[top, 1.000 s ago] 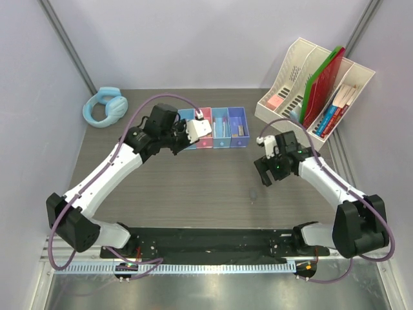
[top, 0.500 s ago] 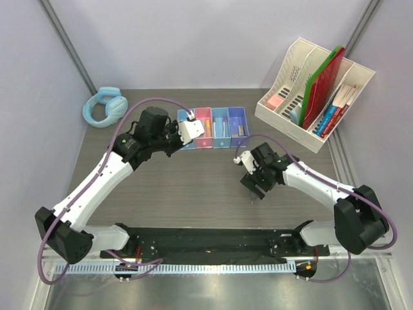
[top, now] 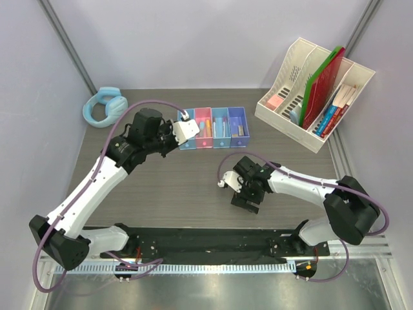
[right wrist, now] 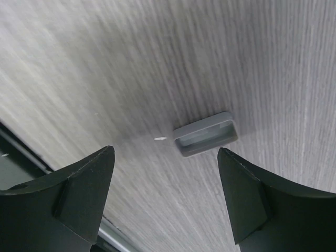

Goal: Sort the stationery into containers
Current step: Move the stationery to the center of the board.

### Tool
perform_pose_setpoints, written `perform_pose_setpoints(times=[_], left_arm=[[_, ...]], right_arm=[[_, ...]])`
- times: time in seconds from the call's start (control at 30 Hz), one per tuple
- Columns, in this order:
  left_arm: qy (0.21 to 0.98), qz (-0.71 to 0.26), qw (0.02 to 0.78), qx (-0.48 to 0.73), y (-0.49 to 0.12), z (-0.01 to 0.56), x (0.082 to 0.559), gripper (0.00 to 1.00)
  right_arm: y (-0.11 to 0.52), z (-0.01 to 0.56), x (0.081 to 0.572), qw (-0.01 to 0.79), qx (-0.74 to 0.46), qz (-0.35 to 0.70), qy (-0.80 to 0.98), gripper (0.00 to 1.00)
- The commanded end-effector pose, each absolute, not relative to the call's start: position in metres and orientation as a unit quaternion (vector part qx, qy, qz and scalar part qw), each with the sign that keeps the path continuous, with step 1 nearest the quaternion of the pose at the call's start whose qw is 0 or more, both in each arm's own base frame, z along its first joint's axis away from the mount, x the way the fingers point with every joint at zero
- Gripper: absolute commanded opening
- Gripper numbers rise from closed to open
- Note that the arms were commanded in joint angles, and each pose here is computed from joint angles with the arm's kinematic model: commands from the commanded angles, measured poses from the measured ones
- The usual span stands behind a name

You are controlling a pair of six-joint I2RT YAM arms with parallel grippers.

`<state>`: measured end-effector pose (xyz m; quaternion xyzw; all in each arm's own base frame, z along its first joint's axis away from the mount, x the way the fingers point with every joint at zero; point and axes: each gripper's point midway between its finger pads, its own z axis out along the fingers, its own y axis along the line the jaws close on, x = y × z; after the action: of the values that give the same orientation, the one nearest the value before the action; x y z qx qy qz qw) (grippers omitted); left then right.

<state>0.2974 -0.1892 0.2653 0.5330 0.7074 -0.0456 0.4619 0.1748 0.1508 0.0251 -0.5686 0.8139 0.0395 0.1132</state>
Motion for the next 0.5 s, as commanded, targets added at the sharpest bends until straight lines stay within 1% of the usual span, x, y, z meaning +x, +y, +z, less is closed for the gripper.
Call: perform_pose_setpoints(times=[0.0, 0.2, 0.3, 0.4, 0.47], left_arm=[[0.709, -0.04, 0.479, 0.516, -0.18, 0.278, 0.291, 0.0], [0.712, -0.038, 0.477, 0.514, -0.177, 0.275, 0.289, 0.0], [0.712, -0.039, 0.476, 0.514, -0.177, 0.273, 0.288, 0.0], [0.714, -0.036, 0.475, 0.513, -0.176, 0.27, 0.288, 0.0], [0.714, -0.031, 0.472, 0.515, -0.174, 0.268, 0.288, 0.0]], right_arm=[[0.149, 0.024, 0.194, 0.135, -0.577, -0.001, 0.806, 0.85], [0.148, 0.018, 0.204, 0.146, -0.574, -0.019, 0.806, 0.86], [0.157, 0.013, 0.203, 0.145, -0.575, 0.0, 0.805, 0.84], [0.168, 0.011, 0.199, 0.136, -0.576, 0.03, 0.806, 0.77], [0.168, 0.009, 0.199, 0.13, -0.58, 0.03, 0.804, 0.74]])
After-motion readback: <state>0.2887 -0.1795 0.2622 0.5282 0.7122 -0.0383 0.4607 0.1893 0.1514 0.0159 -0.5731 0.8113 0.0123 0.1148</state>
